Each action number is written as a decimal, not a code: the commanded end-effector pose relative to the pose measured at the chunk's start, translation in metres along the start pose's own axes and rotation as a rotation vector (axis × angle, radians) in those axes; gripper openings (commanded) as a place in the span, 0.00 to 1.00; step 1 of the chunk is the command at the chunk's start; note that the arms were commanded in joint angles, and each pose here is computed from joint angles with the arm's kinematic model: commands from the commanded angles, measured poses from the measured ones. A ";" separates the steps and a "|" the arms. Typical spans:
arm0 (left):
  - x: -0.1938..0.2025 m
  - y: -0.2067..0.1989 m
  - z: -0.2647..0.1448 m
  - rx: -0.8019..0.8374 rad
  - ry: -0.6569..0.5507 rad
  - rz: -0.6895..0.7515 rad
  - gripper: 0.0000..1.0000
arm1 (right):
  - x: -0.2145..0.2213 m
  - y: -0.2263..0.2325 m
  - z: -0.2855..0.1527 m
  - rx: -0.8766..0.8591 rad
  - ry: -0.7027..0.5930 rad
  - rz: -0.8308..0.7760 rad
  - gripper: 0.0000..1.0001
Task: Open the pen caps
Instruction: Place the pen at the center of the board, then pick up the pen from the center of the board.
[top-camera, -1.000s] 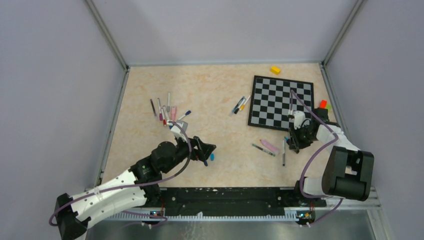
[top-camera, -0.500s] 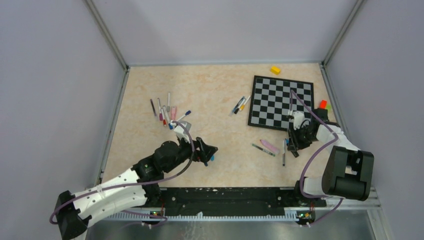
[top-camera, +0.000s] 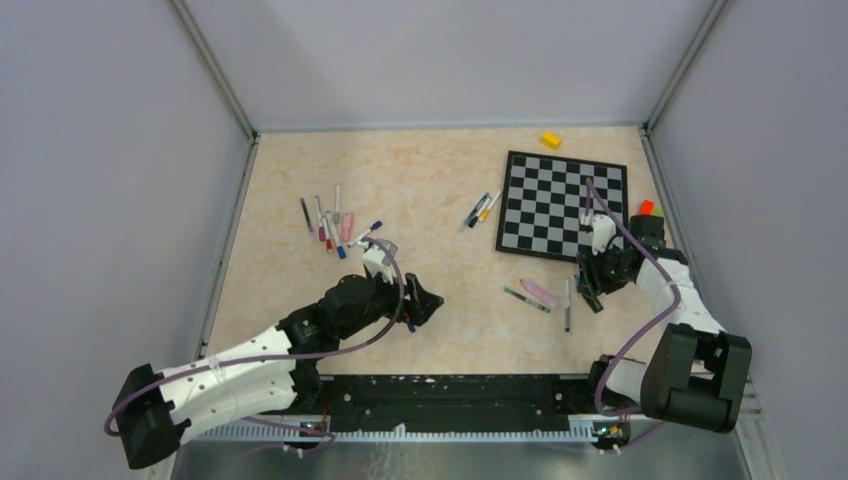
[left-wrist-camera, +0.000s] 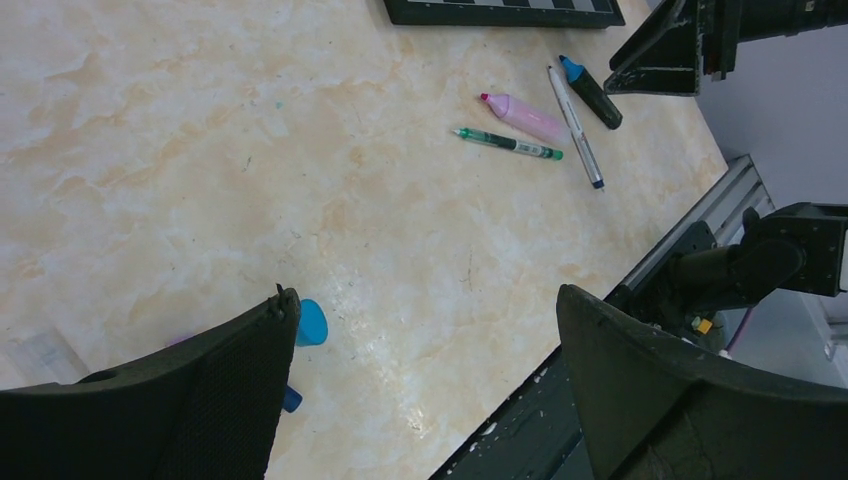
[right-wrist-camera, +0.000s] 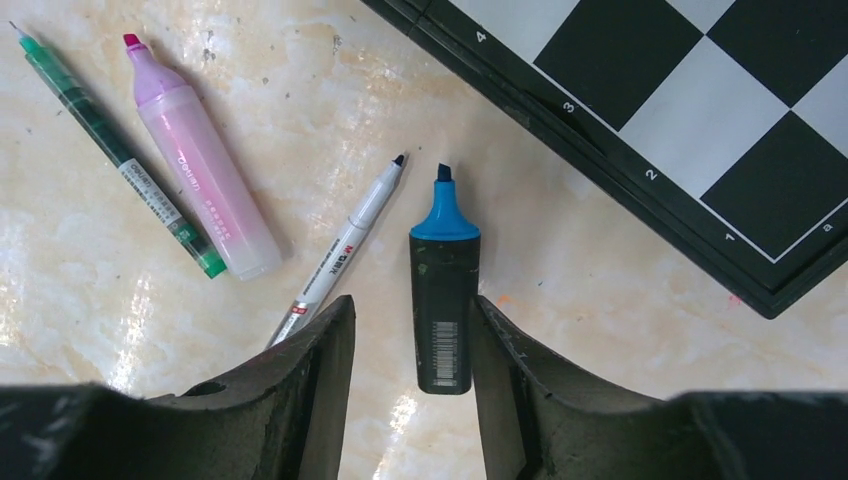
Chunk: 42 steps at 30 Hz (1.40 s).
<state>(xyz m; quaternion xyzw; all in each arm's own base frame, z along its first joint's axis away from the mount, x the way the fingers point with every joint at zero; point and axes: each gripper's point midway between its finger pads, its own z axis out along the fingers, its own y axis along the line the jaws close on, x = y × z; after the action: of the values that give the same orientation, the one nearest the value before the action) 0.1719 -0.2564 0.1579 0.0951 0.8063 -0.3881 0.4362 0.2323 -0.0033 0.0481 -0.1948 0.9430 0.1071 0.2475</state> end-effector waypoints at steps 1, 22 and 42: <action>-0.025 -0.014 0.004 0.032 -0.073 0.038 0.99 | -0.028 -0.003 -0.013 0.013 -0.097 -0.040 0.45; -0.098 0.043 0.144 -0.148 0.149 0.255 0.99 | -0.102 0.087 -0.079 -0.407 -0.481 -0.172 0.45; -0.092 0.123 0.267 -0.296 0.359 0.350 0.41 | -0.099 0.082 -0.082 -0.323 -0.509 -0.186 0.44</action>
<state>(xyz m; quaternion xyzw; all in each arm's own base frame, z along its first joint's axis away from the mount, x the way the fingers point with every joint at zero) 0.4444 -0.3463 0.0751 0.2237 0.8902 -0.1768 0.3554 0.2381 0.0792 0.1695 -0.2769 0.8090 0.2891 0.4303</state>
